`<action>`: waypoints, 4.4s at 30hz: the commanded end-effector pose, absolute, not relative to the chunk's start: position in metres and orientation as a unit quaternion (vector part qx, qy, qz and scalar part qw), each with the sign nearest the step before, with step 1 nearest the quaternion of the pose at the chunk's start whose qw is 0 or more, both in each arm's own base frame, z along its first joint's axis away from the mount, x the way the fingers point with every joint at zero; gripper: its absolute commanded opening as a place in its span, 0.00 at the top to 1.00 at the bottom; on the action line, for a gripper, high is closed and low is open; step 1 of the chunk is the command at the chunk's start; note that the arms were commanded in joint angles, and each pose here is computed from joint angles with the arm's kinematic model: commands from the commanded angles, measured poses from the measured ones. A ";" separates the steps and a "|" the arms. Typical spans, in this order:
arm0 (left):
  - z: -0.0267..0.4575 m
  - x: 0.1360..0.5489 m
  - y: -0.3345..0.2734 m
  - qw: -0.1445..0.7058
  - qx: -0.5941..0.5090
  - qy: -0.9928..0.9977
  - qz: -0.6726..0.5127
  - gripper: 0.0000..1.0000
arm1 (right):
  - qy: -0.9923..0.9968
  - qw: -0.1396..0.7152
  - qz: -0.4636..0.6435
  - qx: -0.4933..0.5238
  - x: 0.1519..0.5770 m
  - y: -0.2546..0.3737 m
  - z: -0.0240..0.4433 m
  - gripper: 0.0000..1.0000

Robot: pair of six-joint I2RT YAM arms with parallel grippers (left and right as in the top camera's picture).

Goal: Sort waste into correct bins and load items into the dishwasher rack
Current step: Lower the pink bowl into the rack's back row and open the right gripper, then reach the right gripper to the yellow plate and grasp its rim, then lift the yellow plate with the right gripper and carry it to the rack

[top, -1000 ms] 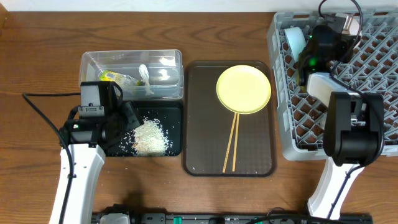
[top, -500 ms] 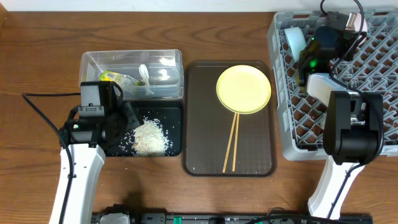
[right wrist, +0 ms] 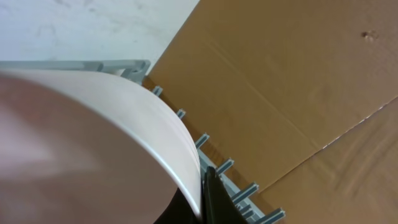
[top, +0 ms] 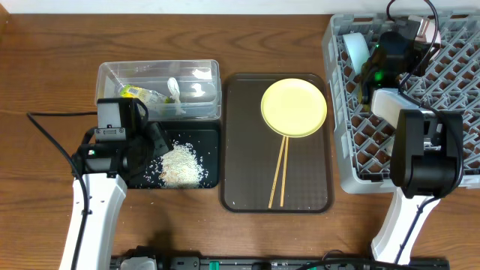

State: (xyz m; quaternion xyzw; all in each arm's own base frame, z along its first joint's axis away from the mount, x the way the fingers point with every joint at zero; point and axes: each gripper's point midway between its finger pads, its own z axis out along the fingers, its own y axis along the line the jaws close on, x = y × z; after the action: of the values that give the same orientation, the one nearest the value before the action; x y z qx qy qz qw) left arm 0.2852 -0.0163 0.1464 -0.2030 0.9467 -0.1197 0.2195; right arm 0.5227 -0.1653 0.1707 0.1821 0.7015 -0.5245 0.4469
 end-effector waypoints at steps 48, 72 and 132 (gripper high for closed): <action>0.145 0.285 -0.014 0.219 -0.198 0.949 -0.112 0.45 | 0.909 0.413 0.024 -0.051 0.466 0.081 0.195 0.40; 0.145 0.285 -0.014 0.219 -0.198 0.949 -0.112 0.45 | 0.948 0.122 0.024 0.292 0.354 0.135 0.065 0.48; 0.145 0.285 -0.014 0.219 -0.198 0.949 -0.112 0.45 | 0.866 0.442 -0.230 -0.031 0.413 -0.022 0.271 0.99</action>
State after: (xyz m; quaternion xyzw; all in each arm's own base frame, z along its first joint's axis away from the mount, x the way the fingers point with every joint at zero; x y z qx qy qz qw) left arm 0.2852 -0.0162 0.1464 -0.2031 0.9467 -0.1195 0.2195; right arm 0.4170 0.0121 0.2489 0.0475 0.8841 -0.1083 0.4520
